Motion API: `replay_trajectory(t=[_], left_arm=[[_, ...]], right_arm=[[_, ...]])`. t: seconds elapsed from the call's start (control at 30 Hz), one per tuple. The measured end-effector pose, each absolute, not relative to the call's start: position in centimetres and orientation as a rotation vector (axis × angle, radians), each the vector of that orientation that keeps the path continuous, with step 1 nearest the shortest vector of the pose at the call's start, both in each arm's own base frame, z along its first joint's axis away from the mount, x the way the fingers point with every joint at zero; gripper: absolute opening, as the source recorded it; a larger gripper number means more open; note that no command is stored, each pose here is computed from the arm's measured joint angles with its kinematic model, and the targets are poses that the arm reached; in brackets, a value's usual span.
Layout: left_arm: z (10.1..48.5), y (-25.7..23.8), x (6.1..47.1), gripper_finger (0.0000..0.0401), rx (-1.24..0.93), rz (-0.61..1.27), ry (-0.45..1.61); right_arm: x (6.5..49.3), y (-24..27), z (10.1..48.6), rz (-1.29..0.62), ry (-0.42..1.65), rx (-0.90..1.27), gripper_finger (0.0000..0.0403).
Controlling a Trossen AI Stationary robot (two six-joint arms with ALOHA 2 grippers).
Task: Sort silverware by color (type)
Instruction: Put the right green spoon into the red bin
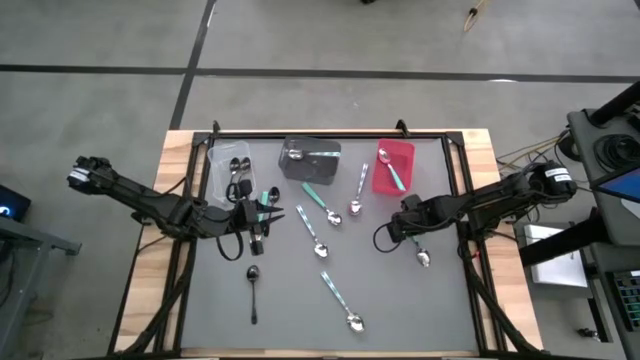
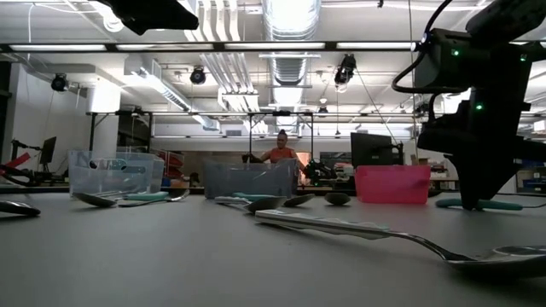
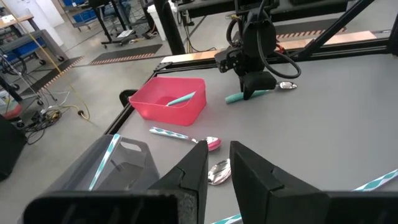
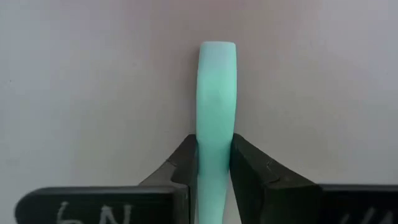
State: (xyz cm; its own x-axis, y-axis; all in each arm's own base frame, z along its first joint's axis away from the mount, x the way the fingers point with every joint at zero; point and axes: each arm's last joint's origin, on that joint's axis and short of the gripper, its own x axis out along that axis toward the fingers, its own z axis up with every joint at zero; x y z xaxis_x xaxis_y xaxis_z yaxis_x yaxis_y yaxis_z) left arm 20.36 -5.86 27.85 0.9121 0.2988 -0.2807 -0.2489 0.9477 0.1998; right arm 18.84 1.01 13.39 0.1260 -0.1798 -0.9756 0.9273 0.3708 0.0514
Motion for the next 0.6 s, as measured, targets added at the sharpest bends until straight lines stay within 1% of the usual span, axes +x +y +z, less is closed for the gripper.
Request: replay_trajectory(t=[0.1,0.2,0.33,0.5,0.6], left_arm=[[27.9,-5.9,20.4,0.0049,0.154,0.284,0.312],[27.9,-5.9,20.4,0.0049,0.135,0.286,0.307],[27.9,-5.9,20.4,0.0049,0.121,0.271,0.302],[28.1,-6.3,20.6,0.0049,0.097,0.151,0.286],[28.4,-6.4,20.6,0.0049,0.085,0.128,0.264]], right_arm=[[19.1,1.2,14.1,-0.919,1.133,0.824,0.0055],[19.6,1.6,15.5,-0.866,1.068,0.814,0.0055],[20.0,2.1,17.2,-0.813,0.991,0.746,0.0055],[20.7,2.9,19.5,-0.715,0.831,0.636,0.0055],[21.4,3.5,20.7,-0.636,0.688,0.569,0.0055]])
